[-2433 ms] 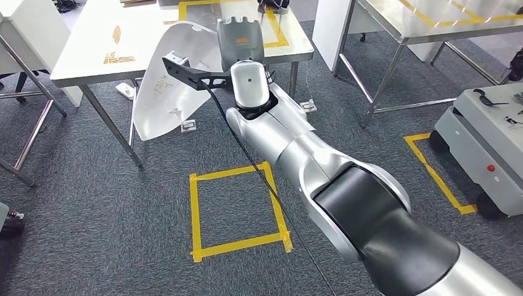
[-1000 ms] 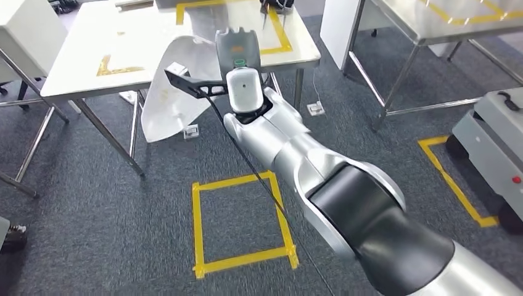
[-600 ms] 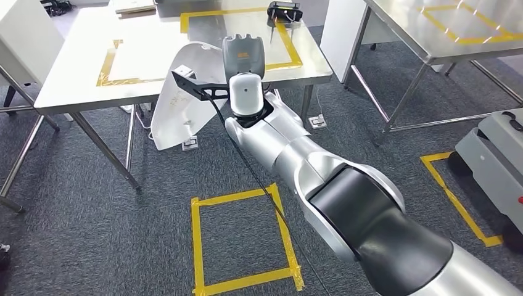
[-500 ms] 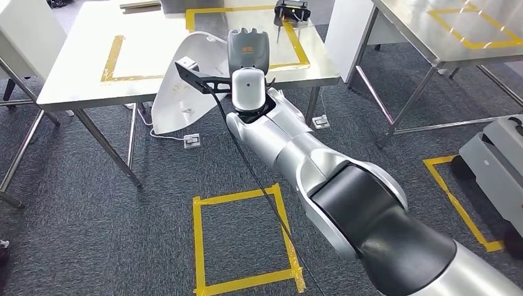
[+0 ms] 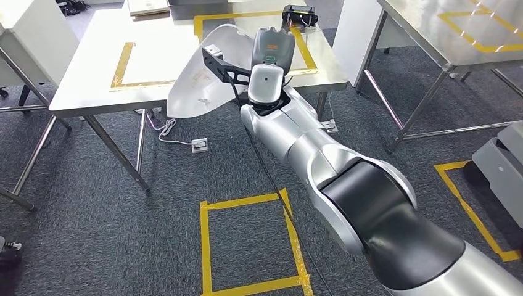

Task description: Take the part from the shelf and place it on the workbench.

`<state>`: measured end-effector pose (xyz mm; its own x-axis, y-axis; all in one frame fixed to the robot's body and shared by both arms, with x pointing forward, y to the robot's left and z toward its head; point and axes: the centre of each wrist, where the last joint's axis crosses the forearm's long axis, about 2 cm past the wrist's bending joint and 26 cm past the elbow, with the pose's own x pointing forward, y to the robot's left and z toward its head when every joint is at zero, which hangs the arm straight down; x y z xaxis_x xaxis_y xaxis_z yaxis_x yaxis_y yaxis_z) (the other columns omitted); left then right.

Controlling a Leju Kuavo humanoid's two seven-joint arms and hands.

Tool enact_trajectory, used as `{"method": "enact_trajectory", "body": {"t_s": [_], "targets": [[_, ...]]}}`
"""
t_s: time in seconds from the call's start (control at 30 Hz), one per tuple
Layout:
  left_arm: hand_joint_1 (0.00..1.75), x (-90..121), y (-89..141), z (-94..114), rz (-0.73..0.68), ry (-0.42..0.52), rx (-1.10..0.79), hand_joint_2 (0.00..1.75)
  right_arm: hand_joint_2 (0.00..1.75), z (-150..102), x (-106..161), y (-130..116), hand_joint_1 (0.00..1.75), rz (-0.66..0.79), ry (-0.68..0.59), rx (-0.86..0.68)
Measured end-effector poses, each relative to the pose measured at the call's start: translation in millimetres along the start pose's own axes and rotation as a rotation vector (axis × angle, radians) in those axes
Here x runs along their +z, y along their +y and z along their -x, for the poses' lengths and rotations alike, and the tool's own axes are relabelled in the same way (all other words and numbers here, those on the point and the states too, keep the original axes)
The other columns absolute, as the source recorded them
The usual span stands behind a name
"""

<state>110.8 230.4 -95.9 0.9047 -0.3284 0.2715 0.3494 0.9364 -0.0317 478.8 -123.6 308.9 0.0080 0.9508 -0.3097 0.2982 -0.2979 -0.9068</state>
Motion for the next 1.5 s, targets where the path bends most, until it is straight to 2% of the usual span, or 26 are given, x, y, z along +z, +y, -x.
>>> {"method": "enact_trajectory", "body": {"t_s": [0.63,1.03,1.2,1.5], "targets": [[0.00,0.0,-0.3,3.4,0.001,-0.006,0.011,1.75,1.75,40.0,-7.3,18.3,1.75,-0.038,0.090,0.005],[0.00,0.1,0.5,7.9,0.000,-0.001,0.022,1.75,1.75,26.8,0.8,25.3,1.75,-0.062,0.061,0.001],[0.00,0.3,-1.7,13.9,0.004,0.011,0.024,1.75,1.75,24.9,5.2,32.8,1.75,-0.082,0.057,0.003],[0.00,0.3,0.6,12.7,-0.001,0.010,0.015,1.75,1.75,24.9,5.2,32.8,1.75,-0.081,0.058,0.003]]}}
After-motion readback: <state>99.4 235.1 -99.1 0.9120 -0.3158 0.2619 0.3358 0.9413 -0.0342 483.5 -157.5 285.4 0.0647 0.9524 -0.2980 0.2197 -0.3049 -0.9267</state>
